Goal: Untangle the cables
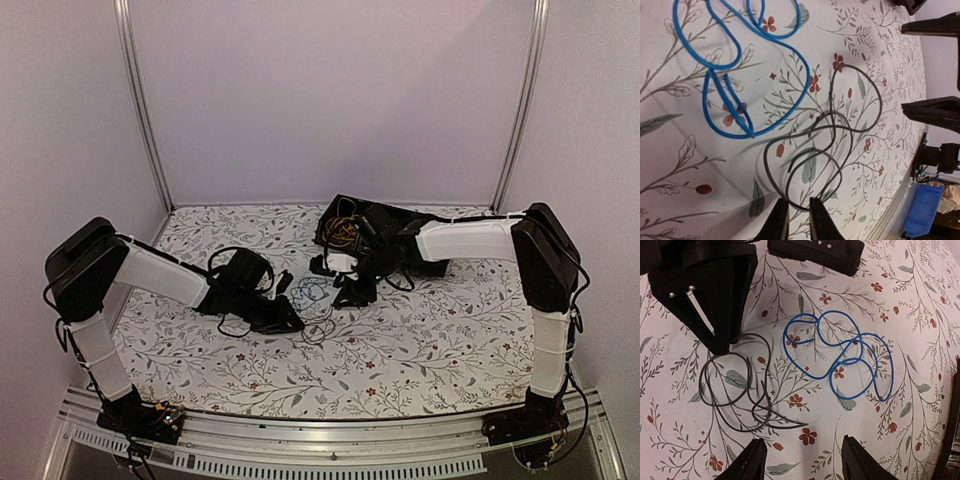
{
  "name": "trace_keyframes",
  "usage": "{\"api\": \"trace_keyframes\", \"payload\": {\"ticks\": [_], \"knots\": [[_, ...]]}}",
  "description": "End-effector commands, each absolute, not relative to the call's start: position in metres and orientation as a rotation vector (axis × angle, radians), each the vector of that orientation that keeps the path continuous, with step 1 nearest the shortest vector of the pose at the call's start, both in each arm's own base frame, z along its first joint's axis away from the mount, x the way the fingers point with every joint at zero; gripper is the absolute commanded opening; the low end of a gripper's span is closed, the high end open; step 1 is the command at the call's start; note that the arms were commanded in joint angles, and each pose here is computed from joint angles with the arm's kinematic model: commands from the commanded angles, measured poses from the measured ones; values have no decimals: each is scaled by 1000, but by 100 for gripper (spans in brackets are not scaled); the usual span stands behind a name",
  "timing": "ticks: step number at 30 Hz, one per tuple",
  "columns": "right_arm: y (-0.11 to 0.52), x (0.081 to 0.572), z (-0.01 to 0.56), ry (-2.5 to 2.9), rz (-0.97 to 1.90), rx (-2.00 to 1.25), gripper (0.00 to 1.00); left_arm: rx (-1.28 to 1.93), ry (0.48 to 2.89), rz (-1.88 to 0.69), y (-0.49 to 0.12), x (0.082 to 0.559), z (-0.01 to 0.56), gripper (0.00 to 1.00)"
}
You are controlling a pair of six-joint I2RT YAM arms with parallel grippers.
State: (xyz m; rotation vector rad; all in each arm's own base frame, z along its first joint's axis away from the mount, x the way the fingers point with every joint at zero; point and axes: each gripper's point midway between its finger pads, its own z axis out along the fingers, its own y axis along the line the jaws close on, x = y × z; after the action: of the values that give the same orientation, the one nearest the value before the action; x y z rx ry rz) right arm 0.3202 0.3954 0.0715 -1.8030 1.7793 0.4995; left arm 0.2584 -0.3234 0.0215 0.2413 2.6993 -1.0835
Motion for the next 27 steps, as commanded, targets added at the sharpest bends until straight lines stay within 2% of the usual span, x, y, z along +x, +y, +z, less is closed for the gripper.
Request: {"api": "trace_keyframes", "payload": {"ticks": [1,5,10,21,24,27], "knots": [[396,317,87,1750,513,-1778,56,256,2616,-1103,-337,281,36,13],[395,309,103,1701,540,-1778,59,334,2544,-1123,-345,287,53,0],[393,311,97,1696,523,-1792,62,471,2427,-1146,-349,281,86,0],[408,318,123,1720,693,-1671,67,622,2236,-1234,-350,264,150,0],[407,321,121,1742,695,-1655,64,636,2208,-1252,-352,262,162,0],[405,321,125,1744,728,-1633,54,634,2208,-1240,-351,262,165,0]]}}
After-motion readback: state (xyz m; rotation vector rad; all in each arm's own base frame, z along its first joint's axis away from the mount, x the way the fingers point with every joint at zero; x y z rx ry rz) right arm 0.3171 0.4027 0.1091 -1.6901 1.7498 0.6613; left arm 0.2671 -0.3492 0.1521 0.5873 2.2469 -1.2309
